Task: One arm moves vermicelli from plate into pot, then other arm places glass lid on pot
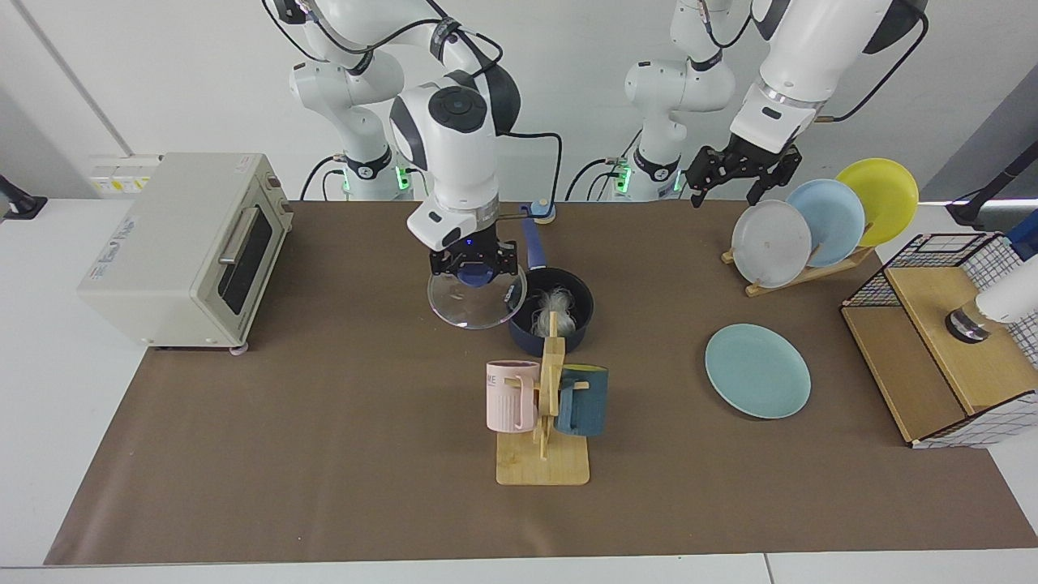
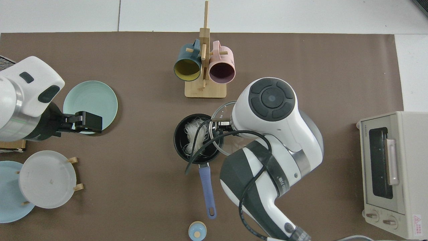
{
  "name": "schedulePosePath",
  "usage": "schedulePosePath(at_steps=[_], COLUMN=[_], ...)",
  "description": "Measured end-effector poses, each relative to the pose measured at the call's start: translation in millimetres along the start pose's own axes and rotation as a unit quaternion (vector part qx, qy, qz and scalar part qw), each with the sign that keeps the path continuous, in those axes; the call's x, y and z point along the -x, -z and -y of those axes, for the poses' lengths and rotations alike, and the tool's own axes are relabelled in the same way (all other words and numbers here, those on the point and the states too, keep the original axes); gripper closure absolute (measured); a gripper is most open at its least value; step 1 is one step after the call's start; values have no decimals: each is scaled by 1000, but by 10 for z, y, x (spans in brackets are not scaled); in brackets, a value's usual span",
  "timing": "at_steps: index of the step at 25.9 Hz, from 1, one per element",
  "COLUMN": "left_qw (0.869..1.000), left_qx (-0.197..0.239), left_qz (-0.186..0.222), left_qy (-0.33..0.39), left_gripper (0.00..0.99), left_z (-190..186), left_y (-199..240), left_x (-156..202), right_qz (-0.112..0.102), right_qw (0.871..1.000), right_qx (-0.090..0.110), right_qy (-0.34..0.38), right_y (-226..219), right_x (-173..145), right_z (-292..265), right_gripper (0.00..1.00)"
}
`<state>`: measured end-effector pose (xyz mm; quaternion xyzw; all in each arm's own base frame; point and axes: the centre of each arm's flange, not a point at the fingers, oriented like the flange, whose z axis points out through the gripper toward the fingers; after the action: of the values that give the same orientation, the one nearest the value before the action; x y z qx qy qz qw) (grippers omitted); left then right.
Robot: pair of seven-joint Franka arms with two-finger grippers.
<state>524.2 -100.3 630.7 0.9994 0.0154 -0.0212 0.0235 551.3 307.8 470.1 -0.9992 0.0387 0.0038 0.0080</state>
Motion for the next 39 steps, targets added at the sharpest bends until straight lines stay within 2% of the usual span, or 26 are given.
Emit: schedulePosePath(at_steps=[5,10,14,18,23,28,39], left_qw=[1000,1000,1000,1000,1000,1000,1000], left_qx=[-2,-2,-3,-5,-4,-4,-3], left_qz=[10,12,17,21,21,19,18], left_qy=[-1,5,3,-4,2,10,15], left_gripper=[0,0,0,0,0,0,0], left_z=[40,106,105,22,87,164,223], left_y=[-93,-122,-171,-225,-225,-217,-209], left_x=[-15,-31,-29,-10,-26,-43,-52], right_qz=[-6,-29,-42,-44,-40,-41,-39], right_qw=[1000,999,998,998,998,998,997], right_qx=[-4,12,18,15,11,4,10], right_qy=[-26,-34,-42,-41,-47,-53,-67], right_y=[-127,-390,-574,-711,-854,-795,-875], right_x=[367,633,727,735,704,584,457], right_z=[407,656,799,881,949,1064,1175], right_gripper=[564,564,564,564,564,564,564])
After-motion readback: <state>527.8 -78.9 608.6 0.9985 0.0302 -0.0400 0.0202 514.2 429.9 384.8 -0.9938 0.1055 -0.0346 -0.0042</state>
